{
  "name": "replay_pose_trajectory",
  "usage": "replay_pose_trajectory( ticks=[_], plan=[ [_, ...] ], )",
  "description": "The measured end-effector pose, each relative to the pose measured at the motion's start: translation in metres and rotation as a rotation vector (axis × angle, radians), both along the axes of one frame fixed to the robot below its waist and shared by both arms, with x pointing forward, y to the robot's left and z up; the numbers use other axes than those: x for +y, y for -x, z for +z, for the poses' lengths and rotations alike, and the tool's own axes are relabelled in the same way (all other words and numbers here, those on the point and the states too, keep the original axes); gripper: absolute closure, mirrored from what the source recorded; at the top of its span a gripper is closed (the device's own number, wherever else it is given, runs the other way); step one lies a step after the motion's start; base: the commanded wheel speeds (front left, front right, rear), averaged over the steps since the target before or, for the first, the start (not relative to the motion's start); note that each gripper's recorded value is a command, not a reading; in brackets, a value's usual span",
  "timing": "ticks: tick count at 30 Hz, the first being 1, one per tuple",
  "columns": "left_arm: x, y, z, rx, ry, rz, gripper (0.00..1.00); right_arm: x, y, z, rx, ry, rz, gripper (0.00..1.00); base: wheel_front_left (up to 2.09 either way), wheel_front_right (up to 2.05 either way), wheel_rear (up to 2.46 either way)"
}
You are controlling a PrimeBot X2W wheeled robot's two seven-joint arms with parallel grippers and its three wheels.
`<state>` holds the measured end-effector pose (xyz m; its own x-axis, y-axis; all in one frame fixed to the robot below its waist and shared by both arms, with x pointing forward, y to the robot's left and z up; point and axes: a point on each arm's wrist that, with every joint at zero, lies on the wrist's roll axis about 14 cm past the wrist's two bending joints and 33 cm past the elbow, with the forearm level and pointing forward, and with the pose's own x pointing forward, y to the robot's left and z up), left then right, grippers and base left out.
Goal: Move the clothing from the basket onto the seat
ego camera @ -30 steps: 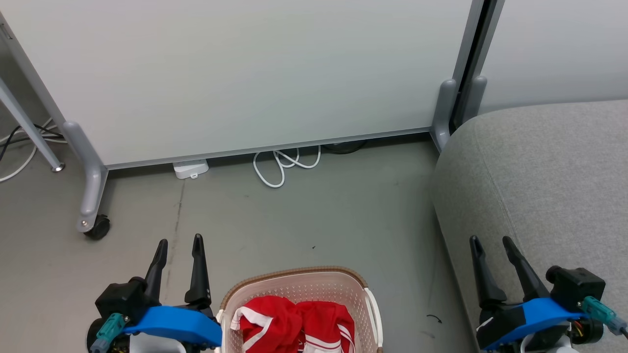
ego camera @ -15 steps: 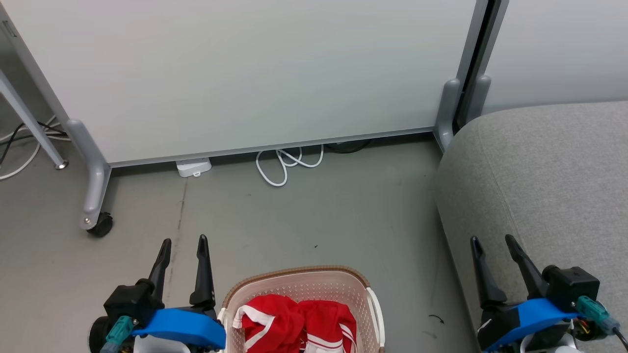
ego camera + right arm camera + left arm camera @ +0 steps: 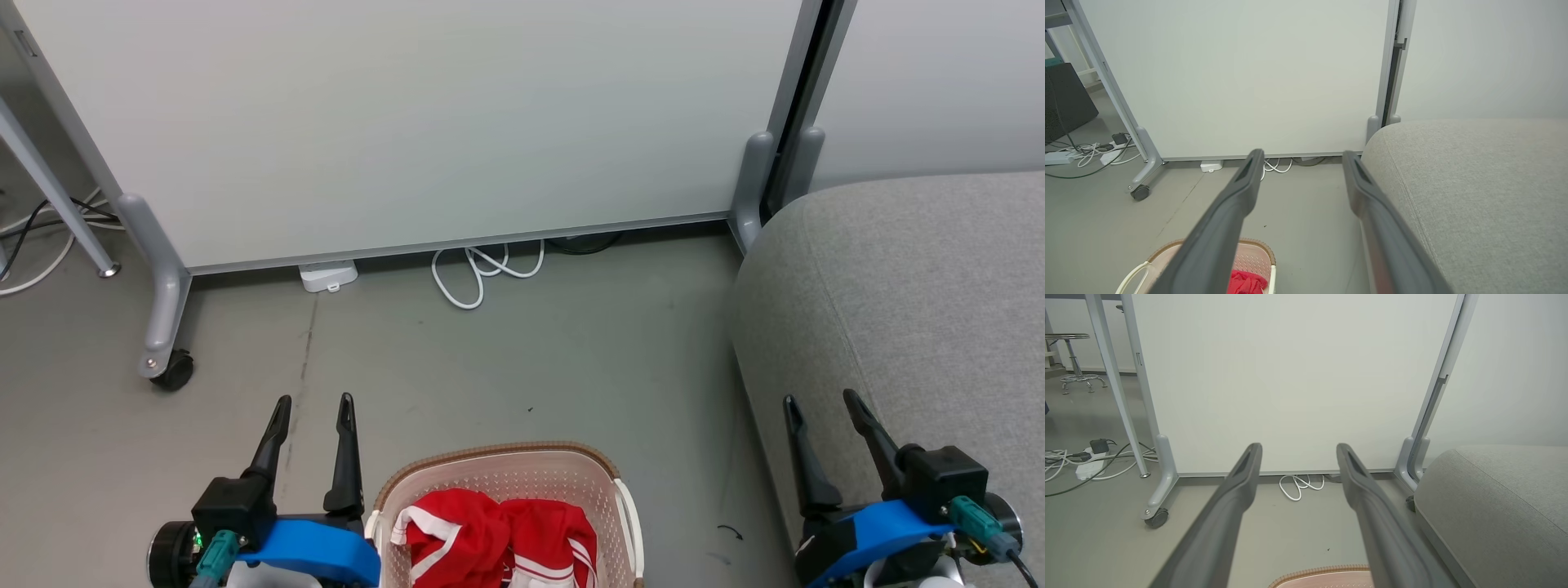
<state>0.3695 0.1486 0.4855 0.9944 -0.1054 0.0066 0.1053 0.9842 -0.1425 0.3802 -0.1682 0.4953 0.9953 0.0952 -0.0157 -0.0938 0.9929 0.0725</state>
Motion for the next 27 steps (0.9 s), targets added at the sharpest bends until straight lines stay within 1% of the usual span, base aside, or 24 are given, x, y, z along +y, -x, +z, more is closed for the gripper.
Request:
replay_pose_trajectory(
  ticks=[6, 27],
  plan=[
    [-0.0020, 0.0004, -0.0006, -0.008, -0.034, -0.010, 0.00, 0.0003, -0.0004, 0.0012, -0.011, 0.034, 0.005, 0.00, 0.00, 0.00, 0.00],
    [-0.0062, -0.0018, -0.0090, 0.019, -0.031, -0.021, 0.00, 0.0005, -0.0021, 0.0021, -0.020, 0.023, 0.004, 0.00, 0.00, 0.00, 0.00]
  ],
)
